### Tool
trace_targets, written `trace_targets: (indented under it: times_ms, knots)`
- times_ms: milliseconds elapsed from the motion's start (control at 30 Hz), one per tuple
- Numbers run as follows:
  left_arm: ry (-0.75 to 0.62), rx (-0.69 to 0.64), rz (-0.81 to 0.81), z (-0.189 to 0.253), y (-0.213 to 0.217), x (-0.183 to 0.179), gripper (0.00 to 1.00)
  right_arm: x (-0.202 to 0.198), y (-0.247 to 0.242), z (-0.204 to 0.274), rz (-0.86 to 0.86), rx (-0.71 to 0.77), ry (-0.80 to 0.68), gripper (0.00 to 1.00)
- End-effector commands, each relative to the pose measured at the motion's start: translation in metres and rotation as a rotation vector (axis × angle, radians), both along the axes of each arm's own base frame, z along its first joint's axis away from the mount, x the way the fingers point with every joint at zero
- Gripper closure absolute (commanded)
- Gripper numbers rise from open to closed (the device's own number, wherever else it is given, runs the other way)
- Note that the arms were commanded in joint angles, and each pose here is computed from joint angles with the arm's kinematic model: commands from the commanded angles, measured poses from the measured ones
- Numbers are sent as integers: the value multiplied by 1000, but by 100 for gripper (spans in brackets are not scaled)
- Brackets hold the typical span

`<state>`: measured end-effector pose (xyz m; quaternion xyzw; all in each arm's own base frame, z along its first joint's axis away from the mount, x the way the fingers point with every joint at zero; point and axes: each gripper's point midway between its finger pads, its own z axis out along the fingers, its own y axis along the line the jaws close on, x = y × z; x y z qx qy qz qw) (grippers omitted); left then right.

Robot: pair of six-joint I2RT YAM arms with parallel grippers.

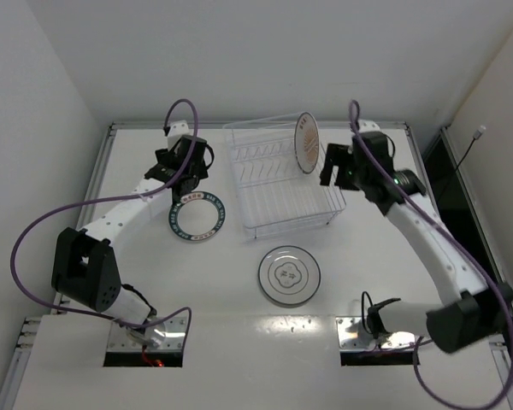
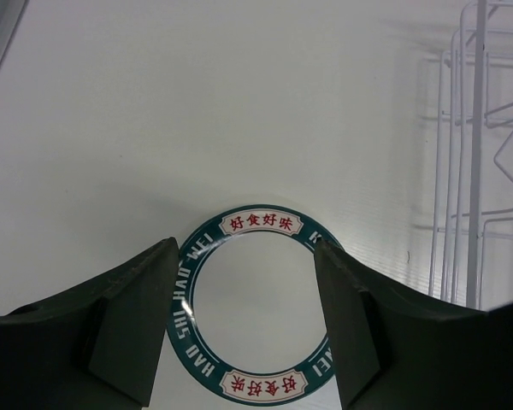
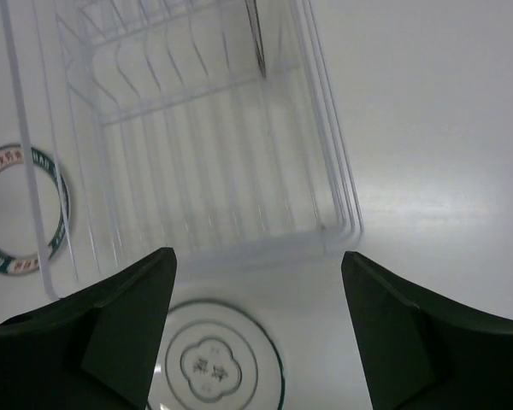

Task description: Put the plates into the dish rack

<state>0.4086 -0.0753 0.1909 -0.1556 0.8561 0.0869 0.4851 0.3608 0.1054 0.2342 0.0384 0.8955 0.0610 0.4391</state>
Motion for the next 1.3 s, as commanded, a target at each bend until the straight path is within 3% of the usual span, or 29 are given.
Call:
trace_targets:
  times_ms: [0,133,267,533,933,1167,1267]
  knots:
    - [-52,-12,37,19,3,6,38,-60,12,-58,33,233,181,25]
    - [-54,-7,44,19,4,6,38,-109,26,-97,59,457,291,23]
    - [-40,6,51,15,7,3,38,-142,33,-138,38,571,419,23]
    - [-42,11,58,15,8,3,37,-168,23,-181,4,507,587,23]
    - [-50,7,59,19,9,2,37,-178,53,-212,217,570,779,27]
    - [-50,7,59,19,9,2,36,-180,57,-217,283,576,817,39]
    - [-59,4,59,22,9,1,36,-179,57,-219,290,571,814,49]
